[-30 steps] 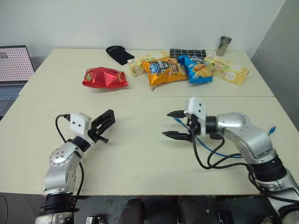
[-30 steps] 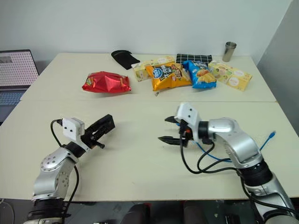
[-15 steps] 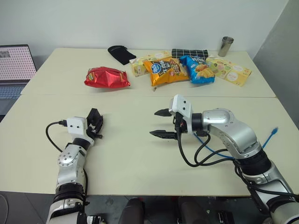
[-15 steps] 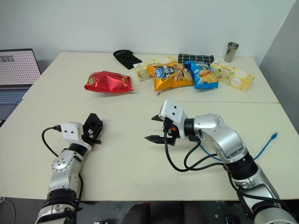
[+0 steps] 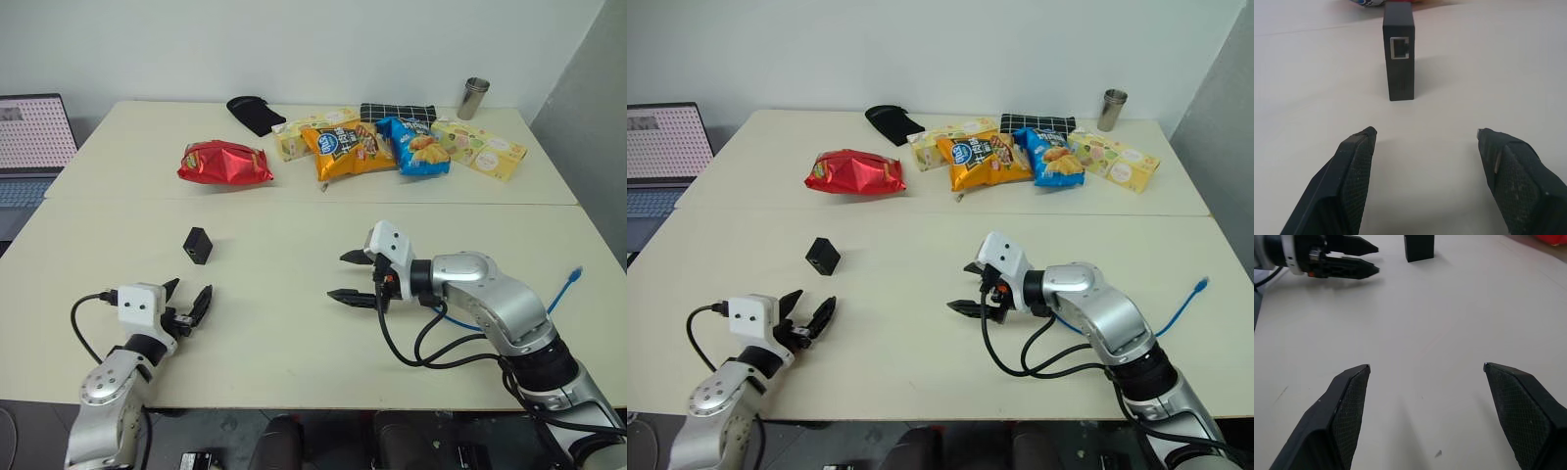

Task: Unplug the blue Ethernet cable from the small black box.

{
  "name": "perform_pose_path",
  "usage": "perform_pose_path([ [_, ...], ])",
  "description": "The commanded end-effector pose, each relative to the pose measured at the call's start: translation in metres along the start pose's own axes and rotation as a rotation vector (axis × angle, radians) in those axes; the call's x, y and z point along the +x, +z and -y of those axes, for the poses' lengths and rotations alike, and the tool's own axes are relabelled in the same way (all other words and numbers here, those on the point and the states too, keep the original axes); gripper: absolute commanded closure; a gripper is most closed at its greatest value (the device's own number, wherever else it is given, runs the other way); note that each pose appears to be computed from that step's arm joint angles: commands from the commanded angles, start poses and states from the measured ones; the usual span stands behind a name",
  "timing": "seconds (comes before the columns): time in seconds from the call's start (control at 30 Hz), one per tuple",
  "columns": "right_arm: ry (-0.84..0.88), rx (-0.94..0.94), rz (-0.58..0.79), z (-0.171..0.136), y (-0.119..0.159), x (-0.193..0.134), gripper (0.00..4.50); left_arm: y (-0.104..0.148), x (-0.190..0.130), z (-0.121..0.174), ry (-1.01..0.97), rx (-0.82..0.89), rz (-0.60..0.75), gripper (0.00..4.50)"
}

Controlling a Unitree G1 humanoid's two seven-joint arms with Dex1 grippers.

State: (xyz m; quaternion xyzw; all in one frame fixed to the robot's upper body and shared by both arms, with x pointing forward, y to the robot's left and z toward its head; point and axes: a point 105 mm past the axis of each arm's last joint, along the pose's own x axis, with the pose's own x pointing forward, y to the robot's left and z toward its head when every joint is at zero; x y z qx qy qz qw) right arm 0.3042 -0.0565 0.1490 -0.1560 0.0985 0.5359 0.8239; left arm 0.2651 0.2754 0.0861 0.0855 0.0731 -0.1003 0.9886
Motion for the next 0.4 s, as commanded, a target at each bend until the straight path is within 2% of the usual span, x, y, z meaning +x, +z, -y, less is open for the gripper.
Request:
perform_pose_path([
  [0.03,-0.111,0.014,0.015,0.023,0.005,-0.03,0.57,0.037,-0.017,-0.008,-0.074,0.083,0.01,1.0],
  [0.4,-0.199,0.047,-0.041,0.048,-0.004,-0.06,0.57,0.068,-0.026,-0.024,-0.183,0.16,-0.01,1.0],
])
